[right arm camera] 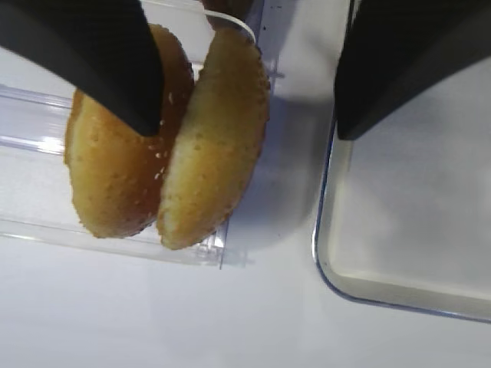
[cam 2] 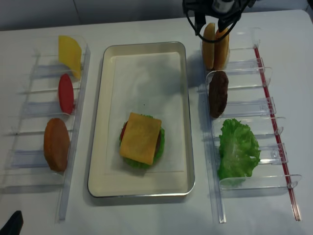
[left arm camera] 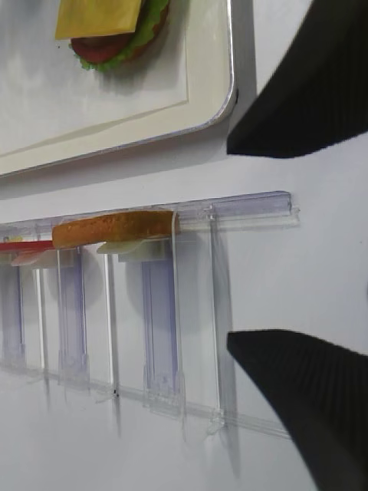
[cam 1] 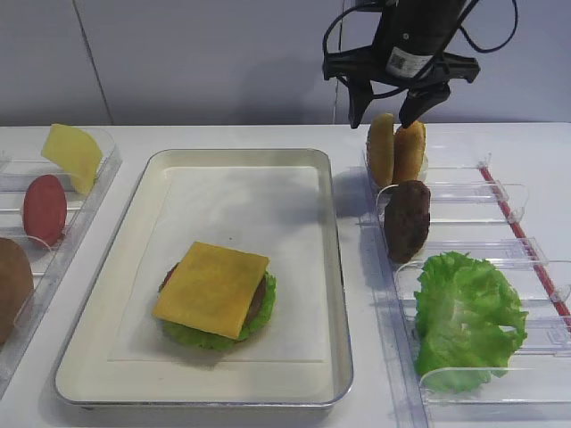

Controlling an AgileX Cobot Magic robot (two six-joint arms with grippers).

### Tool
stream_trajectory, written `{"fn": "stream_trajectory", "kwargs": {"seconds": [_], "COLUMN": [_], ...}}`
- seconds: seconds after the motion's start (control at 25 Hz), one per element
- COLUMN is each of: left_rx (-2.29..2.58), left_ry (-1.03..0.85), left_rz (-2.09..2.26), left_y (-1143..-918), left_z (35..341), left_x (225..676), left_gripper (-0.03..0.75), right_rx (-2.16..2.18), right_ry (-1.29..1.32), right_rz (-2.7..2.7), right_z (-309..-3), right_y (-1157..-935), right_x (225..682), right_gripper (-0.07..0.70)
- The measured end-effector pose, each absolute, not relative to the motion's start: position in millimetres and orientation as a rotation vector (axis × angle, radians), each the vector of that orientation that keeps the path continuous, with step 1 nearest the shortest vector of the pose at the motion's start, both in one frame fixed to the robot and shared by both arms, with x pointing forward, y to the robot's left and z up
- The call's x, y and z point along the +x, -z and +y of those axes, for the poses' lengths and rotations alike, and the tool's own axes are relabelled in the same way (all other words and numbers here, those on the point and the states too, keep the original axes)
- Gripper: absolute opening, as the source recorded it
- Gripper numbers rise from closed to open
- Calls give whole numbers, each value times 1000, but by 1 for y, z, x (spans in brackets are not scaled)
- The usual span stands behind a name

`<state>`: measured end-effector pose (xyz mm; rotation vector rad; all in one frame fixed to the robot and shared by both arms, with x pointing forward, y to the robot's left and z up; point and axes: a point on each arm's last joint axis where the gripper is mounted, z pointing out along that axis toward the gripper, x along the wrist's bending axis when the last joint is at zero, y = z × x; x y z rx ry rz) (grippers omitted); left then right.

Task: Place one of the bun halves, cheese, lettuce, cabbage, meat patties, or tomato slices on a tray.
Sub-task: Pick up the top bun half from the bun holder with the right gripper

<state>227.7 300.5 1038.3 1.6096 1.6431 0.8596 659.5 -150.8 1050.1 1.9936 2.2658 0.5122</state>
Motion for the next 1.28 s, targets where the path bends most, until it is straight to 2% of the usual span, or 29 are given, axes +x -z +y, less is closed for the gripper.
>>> {"fn": "stream_trajectory", "kwargs": {"seconds": [0.24, 0.56, 0.84, 1.12, 1.28], "left_rx": [1610, 1610, 1610, 1610, 1610], "left_ry": [-860, -860, -860, -860, -860], "left_rz": [1643, 1643, 1643, 1643, 1643], "left_y": [-1038, -1038, -1038, -1038, -1038], "left_z": [301, 301, 301, 301, 301], "left_x": [228, 228, 228, 228, 228], "left_gripper": [456, 456, 456, 456, 456], "right_rx": [2010, 1995, 1999, 1987, 1988], "right_ry": [-480, -463, -448, -428, -428], "right_rz": [2277, 2269, 2273, 2269, 2269], "right_z": [-150, -151, -150, -151, -151], "right_y": [-1038, -1036, -1031, -1029, -1029], "right_x": [663, 665, 667, 667, 667], "right_gripper": [471, 398, 387, 265, 256]}}
